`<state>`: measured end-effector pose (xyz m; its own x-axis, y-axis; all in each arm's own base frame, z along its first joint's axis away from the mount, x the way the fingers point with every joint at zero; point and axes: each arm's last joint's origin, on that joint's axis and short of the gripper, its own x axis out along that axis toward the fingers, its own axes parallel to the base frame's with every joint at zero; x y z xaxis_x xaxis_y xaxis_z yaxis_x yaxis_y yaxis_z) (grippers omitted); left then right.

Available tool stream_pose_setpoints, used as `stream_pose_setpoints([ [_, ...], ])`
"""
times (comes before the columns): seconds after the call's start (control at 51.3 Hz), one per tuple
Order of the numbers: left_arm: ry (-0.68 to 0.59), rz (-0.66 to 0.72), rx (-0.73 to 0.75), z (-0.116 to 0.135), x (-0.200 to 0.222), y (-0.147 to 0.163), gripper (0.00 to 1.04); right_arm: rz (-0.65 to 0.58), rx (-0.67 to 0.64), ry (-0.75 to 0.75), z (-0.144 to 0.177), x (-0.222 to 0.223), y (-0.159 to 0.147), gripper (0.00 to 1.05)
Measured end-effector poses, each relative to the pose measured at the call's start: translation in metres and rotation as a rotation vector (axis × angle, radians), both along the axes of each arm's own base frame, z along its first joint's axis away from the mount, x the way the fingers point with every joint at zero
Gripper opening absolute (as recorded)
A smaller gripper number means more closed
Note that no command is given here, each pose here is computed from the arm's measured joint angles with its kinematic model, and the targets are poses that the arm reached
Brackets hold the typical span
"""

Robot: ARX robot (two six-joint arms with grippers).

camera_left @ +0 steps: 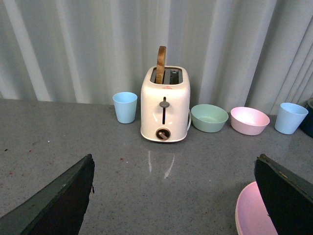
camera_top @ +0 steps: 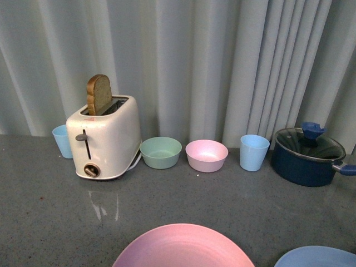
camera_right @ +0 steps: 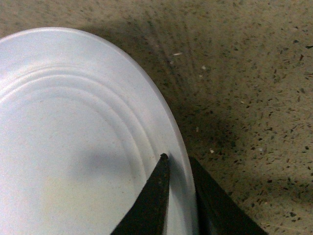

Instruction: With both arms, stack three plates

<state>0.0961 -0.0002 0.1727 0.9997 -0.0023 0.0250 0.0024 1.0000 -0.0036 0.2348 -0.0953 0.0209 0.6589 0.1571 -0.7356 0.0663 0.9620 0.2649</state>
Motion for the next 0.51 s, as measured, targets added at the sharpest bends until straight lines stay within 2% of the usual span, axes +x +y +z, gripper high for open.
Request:
stream_pose_setpoints([
  [0.059,0.0,0.0,0.0,0.0,0.0,0.0,0.98,0.005,0.028,-0.027,0.005,-0.004,-0.002,0.04],
  [0.293,0.0,0.0,0.0,0.0,0.0,0.0,0.98,-0.045,0.065,-0.044,0.022,-0.017,-0.018,0.03],
  [0.39,0.0,0.0,0.0,0.0,0.0,0.0,0.98,-0.036,0.05,-0.095,0.049,-0.02,-0.024,0.03],
  [0.507,0.0,0.0,0.0,0.0,0.0,0.0,0.98,0.033,0.053,-0.215,0.088,-0.013,-0.017,0.03],
])
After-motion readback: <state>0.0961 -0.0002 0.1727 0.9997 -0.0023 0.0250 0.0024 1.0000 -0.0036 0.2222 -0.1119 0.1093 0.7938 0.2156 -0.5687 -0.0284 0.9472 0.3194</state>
